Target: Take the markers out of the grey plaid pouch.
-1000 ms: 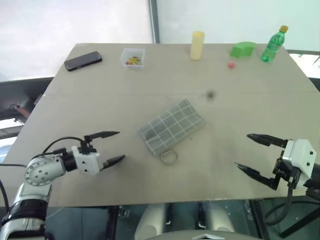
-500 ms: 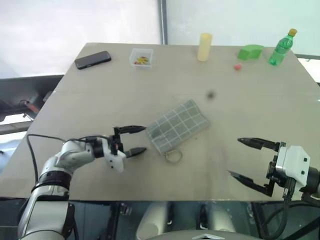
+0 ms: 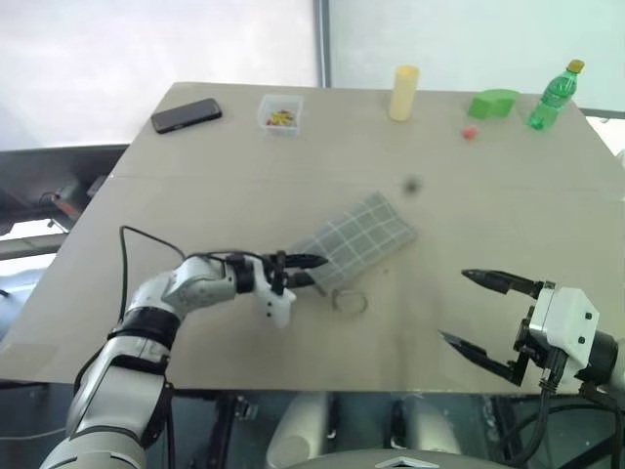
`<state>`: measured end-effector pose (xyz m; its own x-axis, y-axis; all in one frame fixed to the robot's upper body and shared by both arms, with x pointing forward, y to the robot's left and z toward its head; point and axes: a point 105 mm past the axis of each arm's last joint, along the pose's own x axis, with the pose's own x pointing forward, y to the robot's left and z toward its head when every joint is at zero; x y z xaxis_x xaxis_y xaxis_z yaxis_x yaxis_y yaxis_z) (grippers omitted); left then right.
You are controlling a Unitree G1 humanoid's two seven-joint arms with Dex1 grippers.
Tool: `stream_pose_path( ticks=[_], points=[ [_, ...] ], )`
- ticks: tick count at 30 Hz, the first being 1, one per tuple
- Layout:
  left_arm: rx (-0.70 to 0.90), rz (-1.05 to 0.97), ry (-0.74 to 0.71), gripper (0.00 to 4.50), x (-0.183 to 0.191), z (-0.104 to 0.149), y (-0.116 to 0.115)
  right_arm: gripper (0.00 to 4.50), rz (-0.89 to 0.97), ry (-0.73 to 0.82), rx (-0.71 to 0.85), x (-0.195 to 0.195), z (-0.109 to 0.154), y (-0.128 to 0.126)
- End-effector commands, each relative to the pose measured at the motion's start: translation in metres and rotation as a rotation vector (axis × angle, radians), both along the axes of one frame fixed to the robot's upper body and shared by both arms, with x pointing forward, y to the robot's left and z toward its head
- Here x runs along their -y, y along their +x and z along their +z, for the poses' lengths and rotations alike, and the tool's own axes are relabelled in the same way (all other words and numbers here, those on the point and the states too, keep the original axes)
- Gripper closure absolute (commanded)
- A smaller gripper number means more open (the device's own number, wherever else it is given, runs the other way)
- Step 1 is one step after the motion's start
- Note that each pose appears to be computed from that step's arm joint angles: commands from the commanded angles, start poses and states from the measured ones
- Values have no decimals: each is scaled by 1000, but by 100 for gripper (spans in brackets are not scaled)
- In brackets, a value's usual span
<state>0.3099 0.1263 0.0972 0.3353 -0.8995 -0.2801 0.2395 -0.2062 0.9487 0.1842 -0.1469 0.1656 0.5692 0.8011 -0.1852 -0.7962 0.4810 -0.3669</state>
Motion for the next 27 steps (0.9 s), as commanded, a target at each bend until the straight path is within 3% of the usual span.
stream_pose_path(
  ticks=[1, 5, 7, 10, 18, 20, 24, 27],
  points=[
    [-40, 1, -57, 447, 7, -6, -3, 0, 1, -2, 50, -4, 7, -2],
    [-159, 70, -291, 447, 13, 18, 3, 0, -65, -32, 66, -5, 9, 8],
    [-338, 103, -451, 447, 17, 36, 6, 0, -153, -63, 107, -4, 15, 18],
    [-630, 33, -624, 447, 25, 60, -2, 0, -145, -37, 72, -16, 25, 22],
    [-1094, -100, -890, 447, 23, 90, -22, 0, -97, 37, -64, -35, 47, 33],
    [-1127, -83, -902, 447, 22, 87, -22, 0, -99, 31, -73, -35, 49, 33],
    [-1206, -7, -869, 447, 20, 51, -25, 0, -67, 77, -129, -42, 53, 30],
    [-1243, 16, -875, 447, 22, 38, -29, 0, -55, 103, -187, -51, 48, 31]
  ],
)
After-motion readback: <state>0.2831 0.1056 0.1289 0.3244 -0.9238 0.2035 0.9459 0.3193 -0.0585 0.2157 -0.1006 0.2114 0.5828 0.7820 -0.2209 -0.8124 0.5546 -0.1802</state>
